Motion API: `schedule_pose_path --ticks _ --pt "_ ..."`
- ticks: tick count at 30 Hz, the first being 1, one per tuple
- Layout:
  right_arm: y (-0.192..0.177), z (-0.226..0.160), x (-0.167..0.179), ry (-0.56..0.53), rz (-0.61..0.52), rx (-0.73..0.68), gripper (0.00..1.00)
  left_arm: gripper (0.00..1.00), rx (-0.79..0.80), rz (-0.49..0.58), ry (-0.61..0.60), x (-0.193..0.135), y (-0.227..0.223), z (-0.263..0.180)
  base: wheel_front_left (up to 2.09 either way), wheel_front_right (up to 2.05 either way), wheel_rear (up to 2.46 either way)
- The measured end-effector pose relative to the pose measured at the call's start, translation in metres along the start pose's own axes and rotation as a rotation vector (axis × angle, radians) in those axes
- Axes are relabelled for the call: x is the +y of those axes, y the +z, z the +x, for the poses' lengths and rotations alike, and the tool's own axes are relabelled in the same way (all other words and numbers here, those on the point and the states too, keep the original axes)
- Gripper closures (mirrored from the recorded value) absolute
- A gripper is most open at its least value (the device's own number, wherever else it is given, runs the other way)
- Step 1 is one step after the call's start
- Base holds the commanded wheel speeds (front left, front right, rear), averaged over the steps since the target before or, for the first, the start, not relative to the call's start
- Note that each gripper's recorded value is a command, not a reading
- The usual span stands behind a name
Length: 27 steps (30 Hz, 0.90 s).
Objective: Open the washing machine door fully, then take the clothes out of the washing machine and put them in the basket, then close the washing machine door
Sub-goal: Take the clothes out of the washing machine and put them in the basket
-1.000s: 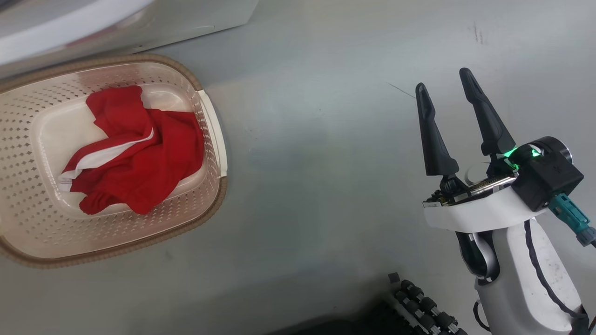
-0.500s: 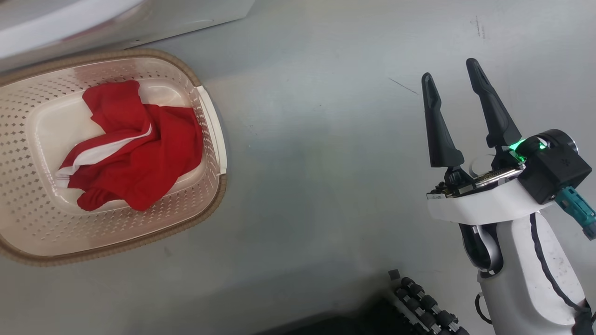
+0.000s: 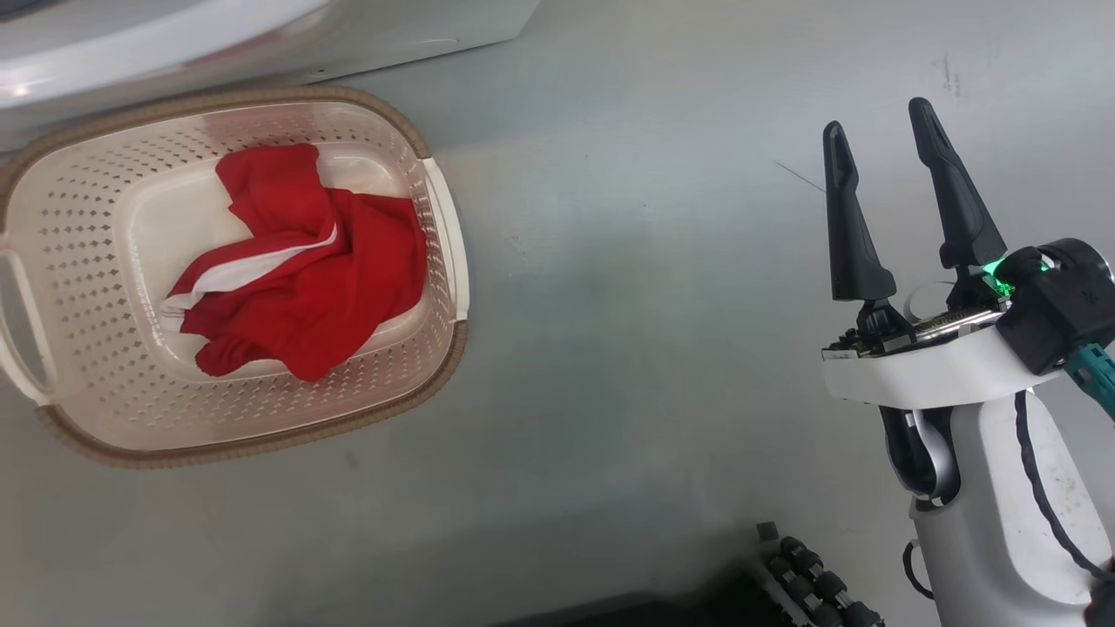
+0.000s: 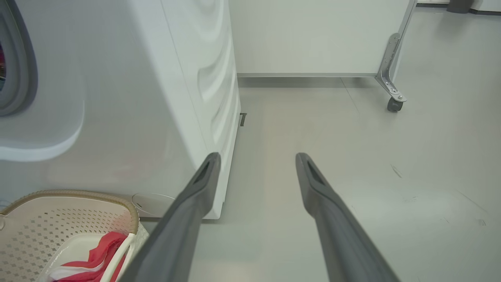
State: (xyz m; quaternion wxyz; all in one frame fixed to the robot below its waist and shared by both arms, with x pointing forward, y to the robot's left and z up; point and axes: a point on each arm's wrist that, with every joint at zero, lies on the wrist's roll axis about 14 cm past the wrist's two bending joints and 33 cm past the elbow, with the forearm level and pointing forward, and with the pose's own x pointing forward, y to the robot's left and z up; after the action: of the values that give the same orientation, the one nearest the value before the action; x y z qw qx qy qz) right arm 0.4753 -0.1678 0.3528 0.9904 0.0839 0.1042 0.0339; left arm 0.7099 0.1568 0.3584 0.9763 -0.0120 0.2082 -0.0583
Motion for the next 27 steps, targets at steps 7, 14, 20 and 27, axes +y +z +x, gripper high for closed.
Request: schedule_pose_path --ticks 7,14,20,27 --pt "0.007 0.003 0.008 0.024 -0.008 -0.022 0.00 1.00 -0.134 -0.067 0.030 0.006 0.006 -0.024 0.00 0.00 0.00" --pt "0.018 0.002 0.013 0.047 -0.033 -0.044 0.00 1.00 -0.240 -0.144 0.027 -0.006 0.004 -0.057 0.00 0.00 0.00" --pt "0.025 -0.002 0.024 0.076 -0.033 -0.054 0.00 1.00 -0.344 -0.187 0.052 -0.005 0.010 -0.093 0.00 0.00 0.00" --pt "0.033 -0.012 0.040 0.114 -0.027 -0.060 0.00 1.00 -0.411 -0.236 0.132 0.009 -0.001 -0.143 0.00 0.00 0.00"
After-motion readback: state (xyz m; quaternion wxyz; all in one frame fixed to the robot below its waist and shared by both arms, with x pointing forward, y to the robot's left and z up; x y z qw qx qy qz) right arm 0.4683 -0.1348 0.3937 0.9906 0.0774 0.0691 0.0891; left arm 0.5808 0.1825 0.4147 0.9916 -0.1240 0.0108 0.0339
